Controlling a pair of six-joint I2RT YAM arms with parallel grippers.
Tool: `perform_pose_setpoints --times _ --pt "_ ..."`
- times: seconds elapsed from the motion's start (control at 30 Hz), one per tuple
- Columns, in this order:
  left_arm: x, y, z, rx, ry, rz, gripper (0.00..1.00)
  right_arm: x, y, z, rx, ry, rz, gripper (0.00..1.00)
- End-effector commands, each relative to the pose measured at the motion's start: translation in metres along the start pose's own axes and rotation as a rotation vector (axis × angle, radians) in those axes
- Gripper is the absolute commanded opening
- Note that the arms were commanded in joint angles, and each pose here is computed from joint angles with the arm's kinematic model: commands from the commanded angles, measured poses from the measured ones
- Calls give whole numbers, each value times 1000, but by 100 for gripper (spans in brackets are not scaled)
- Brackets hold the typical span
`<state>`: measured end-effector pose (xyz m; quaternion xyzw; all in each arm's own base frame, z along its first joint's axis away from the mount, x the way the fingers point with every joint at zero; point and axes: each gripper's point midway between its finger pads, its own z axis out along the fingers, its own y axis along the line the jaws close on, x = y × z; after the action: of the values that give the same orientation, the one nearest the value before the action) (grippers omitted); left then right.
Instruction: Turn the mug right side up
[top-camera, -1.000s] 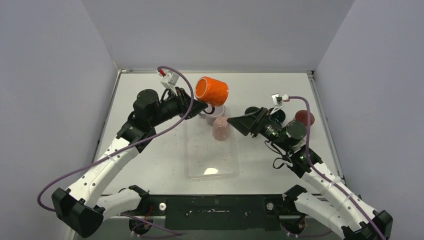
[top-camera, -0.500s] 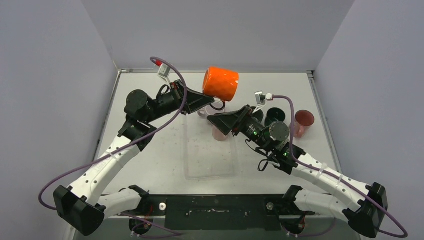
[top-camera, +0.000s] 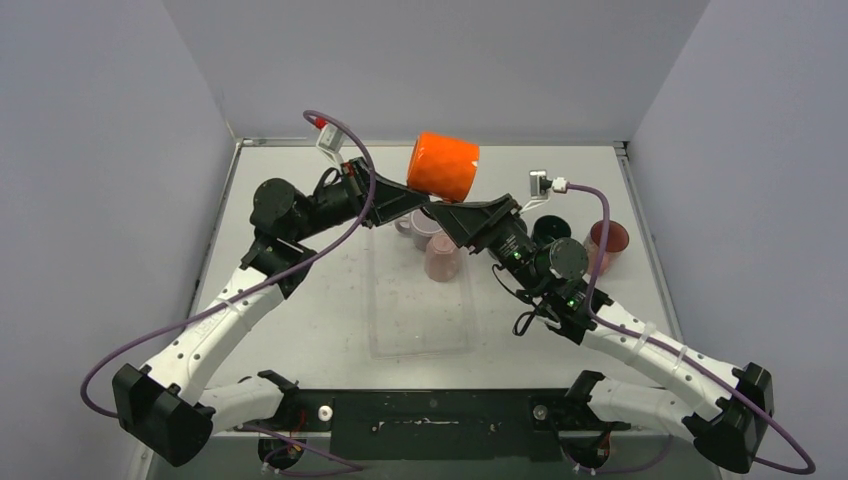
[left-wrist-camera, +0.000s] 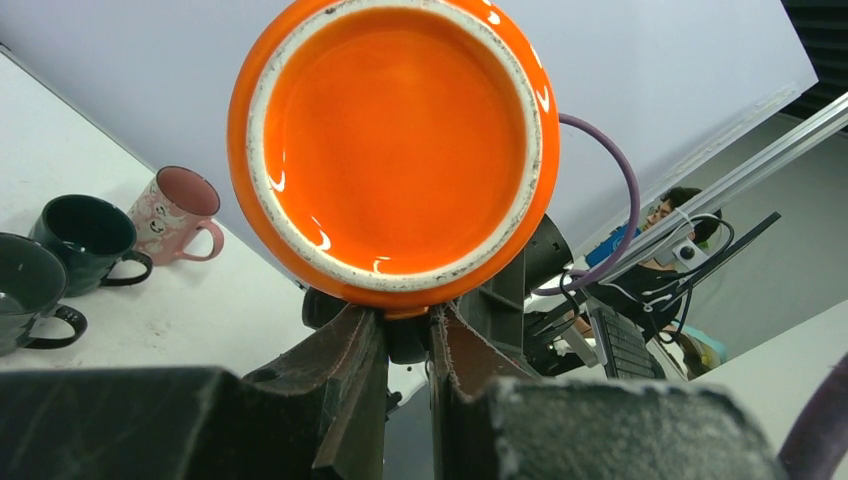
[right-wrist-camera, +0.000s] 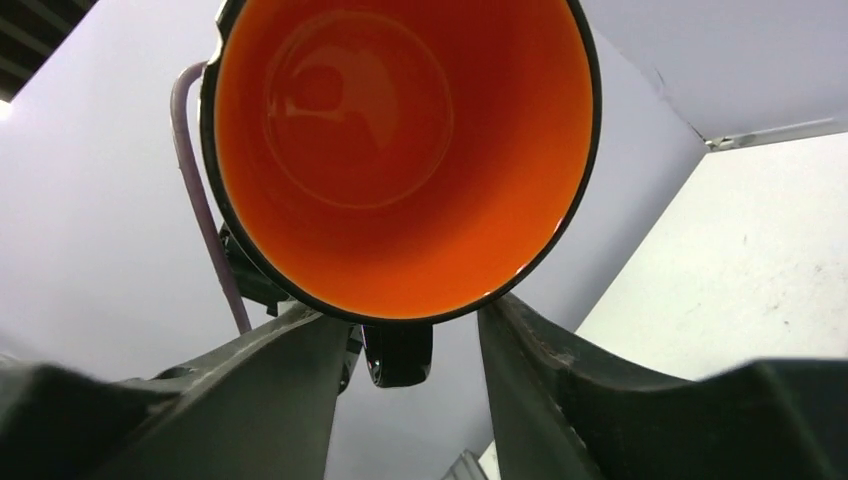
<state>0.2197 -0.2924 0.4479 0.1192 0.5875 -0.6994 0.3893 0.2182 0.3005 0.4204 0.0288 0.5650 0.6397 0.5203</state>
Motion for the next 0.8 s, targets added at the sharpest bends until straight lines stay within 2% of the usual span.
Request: perform_pose_setpoints --times 0.0,0.3,0.33,0.43,0.5,0.6,0.67,0.77 --pt "-17 -39 -3 129 -57 108 0 -26 32 7 -87 -85 10 43" --pt "-15 -37 -4 139 -51 80 0 -29 37 12 -106 -95 1 6" --pt "-15 -35 -4 127 -51 70 0 -30 38 11 -105 -100 -5 5" --pt "-15 -29 -5 107 -55 64 21 -35 34 9 -80 -121 -28 5" --pt "-15 -26 -6 93 -67 73 43 -41 31 7 -53 -141 -51 5" --pt "-16 -18 -10 42 -91 103 65 -50 24 2 10 -168 -87 5" --pt "-17 -9 -12 -14 -103 128 74 -57 15 -1 82 -185 -118 5" --pt "-19 18 -19 -168 -121 155 80 -68 -10 -11 254 -203 -171 5"
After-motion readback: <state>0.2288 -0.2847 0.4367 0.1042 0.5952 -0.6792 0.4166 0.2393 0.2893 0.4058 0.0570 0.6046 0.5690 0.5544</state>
